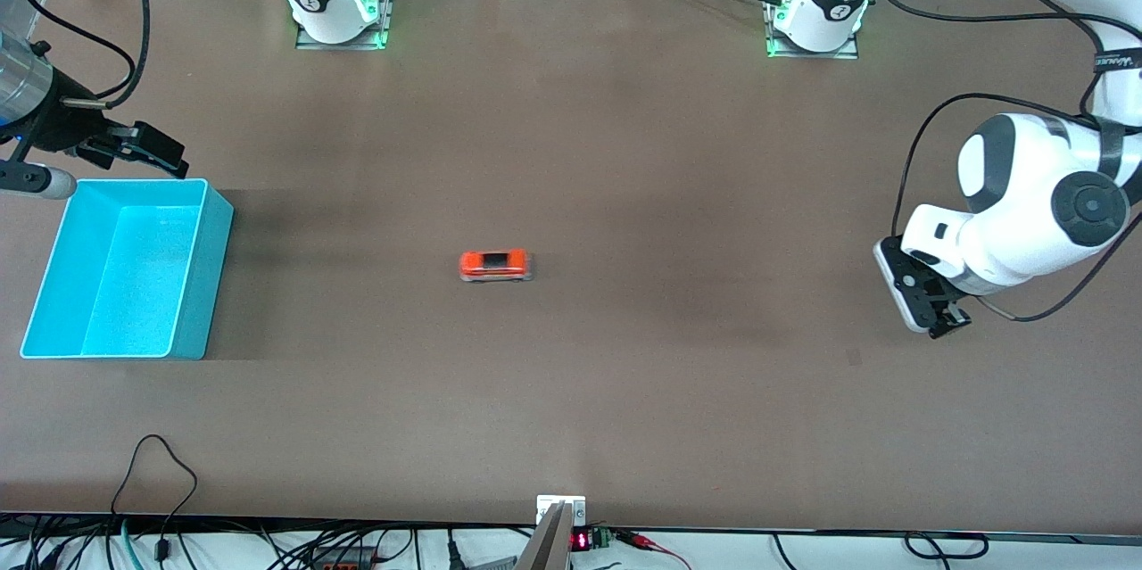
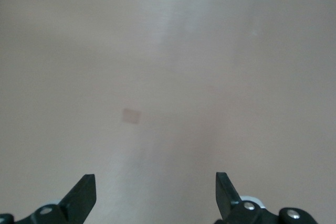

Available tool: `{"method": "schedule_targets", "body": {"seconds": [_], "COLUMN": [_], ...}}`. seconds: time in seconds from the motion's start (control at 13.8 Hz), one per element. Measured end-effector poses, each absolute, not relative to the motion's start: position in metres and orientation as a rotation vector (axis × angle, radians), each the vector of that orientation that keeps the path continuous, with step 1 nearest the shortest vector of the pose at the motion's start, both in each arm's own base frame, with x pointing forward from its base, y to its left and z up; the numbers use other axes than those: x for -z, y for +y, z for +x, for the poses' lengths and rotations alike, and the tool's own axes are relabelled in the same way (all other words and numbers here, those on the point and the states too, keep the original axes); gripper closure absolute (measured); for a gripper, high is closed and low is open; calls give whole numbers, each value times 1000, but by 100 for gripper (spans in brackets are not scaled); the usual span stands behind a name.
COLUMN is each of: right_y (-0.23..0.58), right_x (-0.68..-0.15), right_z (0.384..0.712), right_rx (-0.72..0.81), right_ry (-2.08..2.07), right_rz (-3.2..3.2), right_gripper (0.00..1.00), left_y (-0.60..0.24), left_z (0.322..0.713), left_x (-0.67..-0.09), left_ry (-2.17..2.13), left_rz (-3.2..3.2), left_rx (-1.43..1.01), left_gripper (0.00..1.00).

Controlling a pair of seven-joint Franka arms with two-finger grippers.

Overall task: Wind up bus and store in blue box
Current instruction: 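Reach the right gripper to the bus while the left gripper retracts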

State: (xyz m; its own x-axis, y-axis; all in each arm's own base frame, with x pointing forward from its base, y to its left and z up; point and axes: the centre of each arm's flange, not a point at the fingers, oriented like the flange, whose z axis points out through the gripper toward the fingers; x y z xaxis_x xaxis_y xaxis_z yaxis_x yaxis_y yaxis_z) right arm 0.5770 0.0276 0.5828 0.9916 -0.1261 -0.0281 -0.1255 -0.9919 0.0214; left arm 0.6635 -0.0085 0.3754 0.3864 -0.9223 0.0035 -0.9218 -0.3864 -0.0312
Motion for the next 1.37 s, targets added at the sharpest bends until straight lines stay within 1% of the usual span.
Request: {"method": "schedule_targets", "body": {"seconds": [0.29, 0.65, 0.8, 1.01, 1.37], "right_y": [28, 34, 34, 33, 15], "right_x": [-572, -555, -552, -536, -477], "right_z": [581, 584, 585, 589, 596], "right_rx": [77, 145, 159, 209, 377], "right_ry": [-195, -125, 7, 245, 720], "right_rz": [3112, 3110, 3116, 3111, 3064], "right_gripper": [0, 0, 0, 0, 0], "left_y": [12, -1, 8, 22, 53], "left_z": [667, 660, 652, 646, 621], "left_x": [-397, -443, -472, -509, -548], "left_ry": [1282, 742, 528, 274, -107], "left_rz": [-2812, -2969, -3011, -3036, -3143], "left_rx": [78, 155, 120, 149, 71], "left_gripper": [0, 0, 0, 0, 0]}}
